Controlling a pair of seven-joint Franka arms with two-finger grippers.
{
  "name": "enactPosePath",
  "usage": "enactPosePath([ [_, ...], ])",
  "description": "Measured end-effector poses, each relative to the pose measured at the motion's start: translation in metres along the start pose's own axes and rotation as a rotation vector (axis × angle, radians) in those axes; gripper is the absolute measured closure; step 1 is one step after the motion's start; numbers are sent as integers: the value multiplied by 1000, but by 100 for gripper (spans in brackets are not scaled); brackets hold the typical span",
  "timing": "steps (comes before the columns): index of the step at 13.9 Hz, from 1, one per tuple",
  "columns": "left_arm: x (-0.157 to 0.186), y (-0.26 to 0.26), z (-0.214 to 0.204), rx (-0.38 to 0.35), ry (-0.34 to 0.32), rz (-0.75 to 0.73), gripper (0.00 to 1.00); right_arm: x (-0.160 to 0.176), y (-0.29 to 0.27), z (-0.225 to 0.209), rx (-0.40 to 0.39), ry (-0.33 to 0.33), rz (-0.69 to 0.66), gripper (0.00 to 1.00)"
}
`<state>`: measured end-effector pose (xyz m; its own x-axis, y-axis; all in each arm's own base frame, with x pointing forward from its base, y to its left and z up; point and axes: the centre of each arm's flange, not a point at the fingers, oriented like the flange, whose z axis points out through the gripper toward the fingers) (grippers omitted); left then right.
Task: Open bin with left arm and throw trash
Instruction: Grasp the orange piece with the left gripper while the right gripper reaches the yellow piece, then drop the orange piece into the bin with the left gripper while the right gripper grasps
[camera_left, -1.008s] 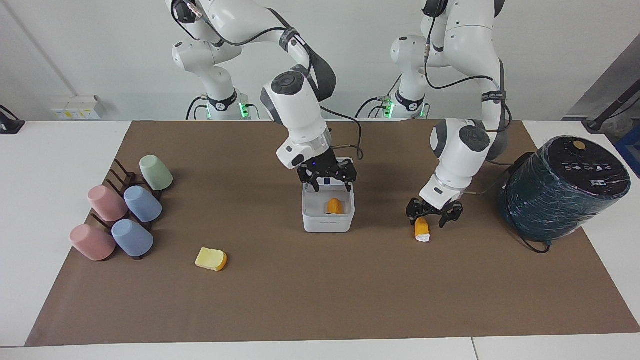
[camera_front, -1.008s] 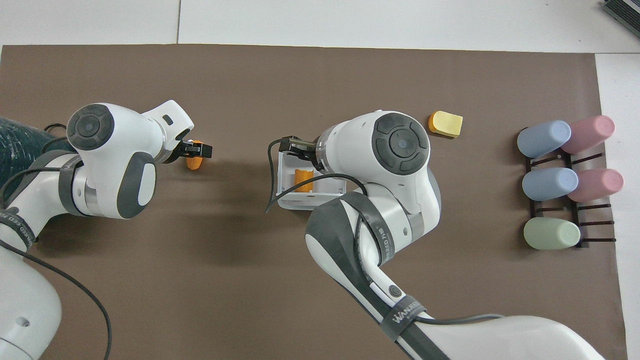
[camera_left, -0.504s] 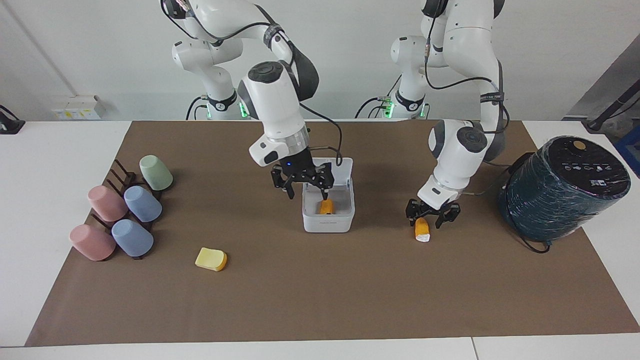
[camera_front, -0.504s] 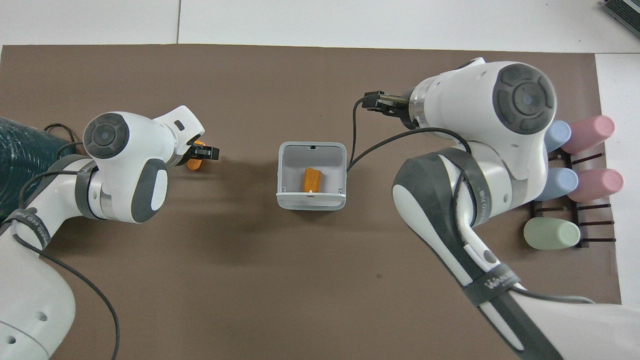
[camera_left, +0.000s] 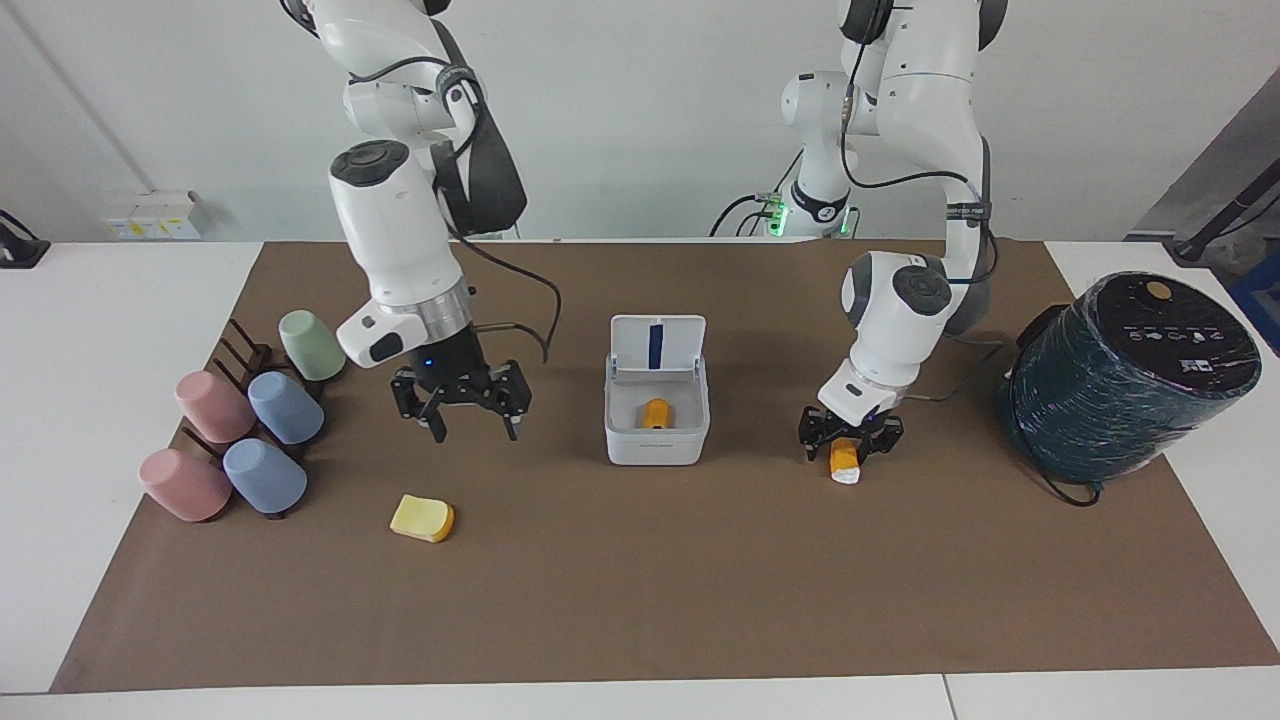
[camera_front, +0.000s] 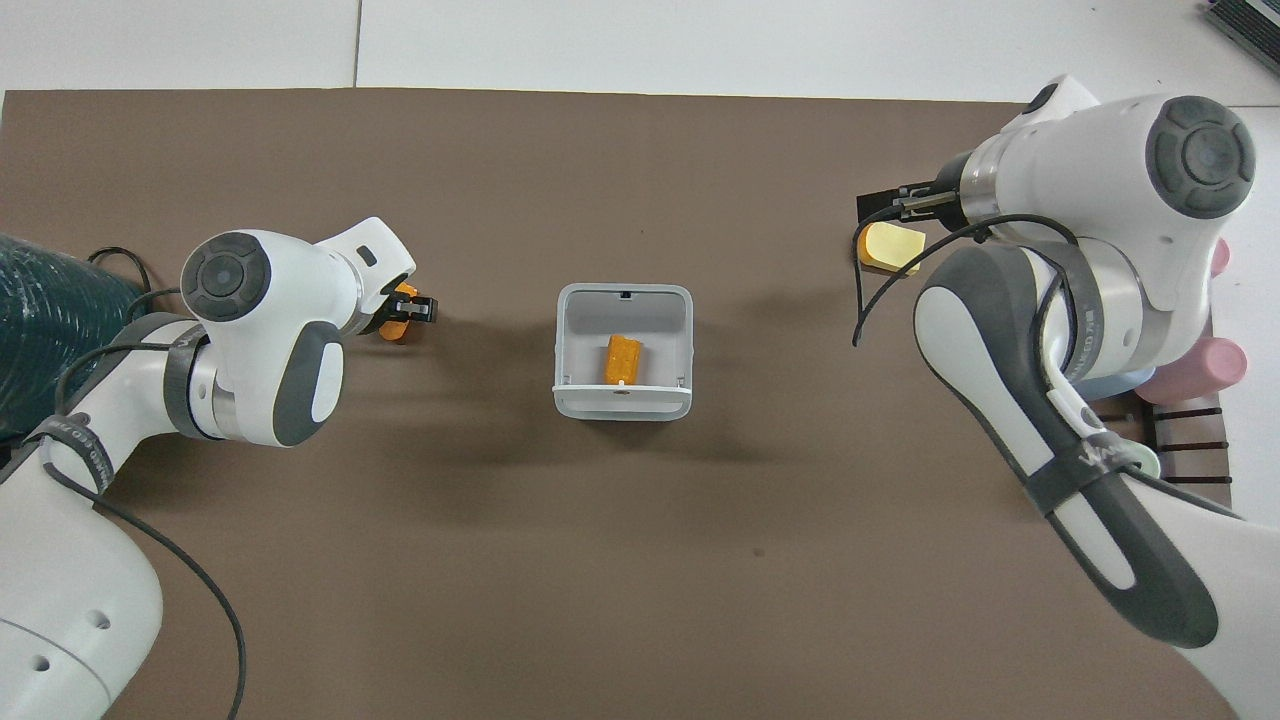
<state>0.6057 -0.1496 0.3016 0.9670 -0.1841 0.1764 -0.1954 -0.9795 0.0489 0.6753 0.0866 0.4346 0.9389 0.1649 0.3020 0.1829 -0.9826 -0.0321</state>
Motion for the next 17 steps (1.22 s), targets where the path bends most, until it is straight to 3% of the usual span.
enactPosePath([
  [2, 0, 0, 0, 0, 1, 0, 61, -1, 14, 28, -5, 9, -69, 0],
  [3, 0, -1, 0, 1, 1, -1, 65, -2, 17, 40, -7, 16, -88, 0],
  [7, 13, 0, -16, 0, 1, -1, 65, -7, 27, 87, -11, 24, -227, 0],
  [10, 41, 14, -61, -4, -58, -5, 65, -16, 32, 115, -3, -12, -395, 0],
  [13, 50, 64, -96, -8, -105, -44, 65, -24, 46, 121, 14, -61, -548, 0],
  [17, 40, 153, -126, -6, -141, -128, 65, -29, 47, 126, 28, -83, -639, 0],
])
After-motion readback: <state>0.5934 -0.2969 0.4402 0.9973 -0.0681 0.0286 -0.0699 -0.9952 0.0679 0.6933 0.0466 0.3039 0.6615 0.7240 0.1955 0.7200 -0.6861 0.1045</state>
